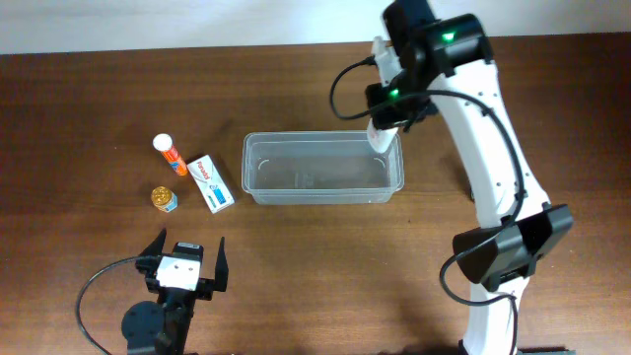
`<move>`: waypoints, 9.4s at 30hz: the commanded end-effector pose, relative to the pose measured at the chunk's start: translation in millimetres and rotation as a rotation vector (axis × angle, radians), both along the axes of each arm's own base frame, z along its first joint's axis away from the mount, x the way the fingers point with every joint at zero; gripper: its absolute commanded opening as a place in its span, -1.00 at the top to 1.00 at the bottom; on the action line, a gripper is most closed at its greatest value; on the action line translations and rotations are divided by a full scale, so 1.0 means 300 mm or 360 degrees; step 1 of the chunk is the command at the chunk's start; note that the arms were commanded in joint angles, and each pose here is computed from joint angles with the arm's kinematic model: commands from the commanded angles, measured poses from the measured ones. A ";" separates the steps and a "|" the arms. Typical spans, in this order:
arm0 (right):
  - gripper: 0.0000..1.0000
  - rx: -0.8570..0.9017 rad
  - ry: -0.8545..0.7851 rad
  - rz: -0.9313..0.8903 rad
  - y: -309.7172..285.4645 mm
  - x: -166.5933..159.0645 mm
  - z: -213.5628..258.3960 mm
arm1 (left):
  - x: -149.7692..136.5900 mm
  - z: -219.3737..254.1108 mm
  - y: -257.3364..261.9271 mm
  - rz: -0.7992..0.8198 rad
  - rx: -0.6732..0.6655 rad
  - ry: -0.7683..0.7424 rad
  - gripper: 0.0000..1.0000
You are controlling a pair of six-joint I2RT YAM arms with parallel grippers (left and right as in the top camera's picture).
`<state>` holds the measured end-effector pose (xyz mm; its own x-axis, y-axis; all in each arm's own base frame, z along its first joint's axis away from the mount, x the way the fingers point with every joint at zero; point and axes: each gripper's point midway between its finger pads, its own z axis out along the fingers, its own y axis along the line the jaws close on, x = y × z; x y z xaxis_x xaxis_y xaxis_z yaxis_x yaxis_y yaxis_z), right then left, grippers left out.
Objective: Pack container
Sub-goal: 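Lift lotion bottle and carry it left into the clear container, then open right gripper to release bottle in container's right end, then move right gripper to small dark bottle and grasp it, then carry dark bottle left over the clear container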
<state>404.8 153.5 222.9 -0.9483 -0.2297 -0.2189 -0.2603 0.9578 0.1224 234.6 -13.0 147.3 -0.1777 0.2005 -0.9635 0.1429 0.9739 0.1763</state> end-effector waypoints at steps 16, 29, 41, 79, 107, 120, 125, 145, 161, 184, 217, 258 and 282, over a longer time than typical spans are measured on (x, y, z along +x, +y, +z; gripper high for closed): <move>0.89 -0.0137 0.0098 -0.0320 -0.016 -0.005 -0.200 | 0.000 -0.003 0.006 0.0016 -0.0007 -0.0002 -0.99; 0.89 -0.0078 0.0045 -0.0453 0.006 0.052 -0.329 | 0.000 -0.003 0.006 0.0016 -0.0007 -0.0002 -0.99; 0.90 -0.0101 0.0016 -0.0491 -0.004 0.069 -0.397 | 0.000 -0.003 0.006 0.0016 -0.0007 -0.0002 -0.99; 0.34 -0.0118 0.0032 -0.0487 -0.008 0.065 -0.409 | 0.000 -0.003 0.006 0.0016 -0.0007 -0.0002 -0.99; -0.19 -0.0043 -0.0090 -0.0636 -0.386 0.023 0.142 | 0.000 -0.003 0.006 0.0016 -0.0007 -0.0002 -0.99; -0.23 -0.0132 0.0331 -0.0902 -0.778 -0.128 -0.074 | 0.000 -0.003 0.006 0.0016 -0.0007 -0.0003 -0.99; -0.23 -0.0080 0.0550 -0.0951 -0.839 -0.231 -0.189 | 0.000 -0.003 0.006 0.0016 -0.0007 -0.0002 -0.99; -0.41 -0.0100 0.0453 -0.0734 -0.722 -0.140 -0.325 | 0.000 -0.003 0.006 0.0016 -0.0007 -0.0002 -0.99; -0.29 -0.0222 0.0510 -0.0782 -0.759 -0.185 -0.504 | 0.000 -0.003 0.006 0.0016 -0.0007 -0.0002 -0.99; 0.63 -0.0215 0.0421 -0.0800 -0.764 -0.149 -0.430 | 0.000 -0.003 0.006 0.0016 -0.0007 -0.0002 -0.99; 0.61 -0.0012 -0.0141 -0.0354 -0.136 -0.247 0.136 | 0.000 -0.003 0.006 0.0016 -0.0007 -0.0002 -0.99; 0.61 -0.0063 -0.0087 -0.0277 0.019 -0.168 -0.328 | 0.000 -0.003 0.006 0.0016 -0.0007 -0.0002 -0.99; 0.61 -0.0109 -0.0267 0.0312 0.062 -0.120 -0.312 | 0.000 -0.003 0.006 0.0016 -0.0007 -0.0002 -0.99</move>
<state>368.7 167.9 129.9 -0.8659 -0.3670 -0.3398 -0.3932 0.9194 0.0089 234.6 -13.0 147.3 -0.1777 0.2005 -0.9635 0.1429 0.9739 0.1763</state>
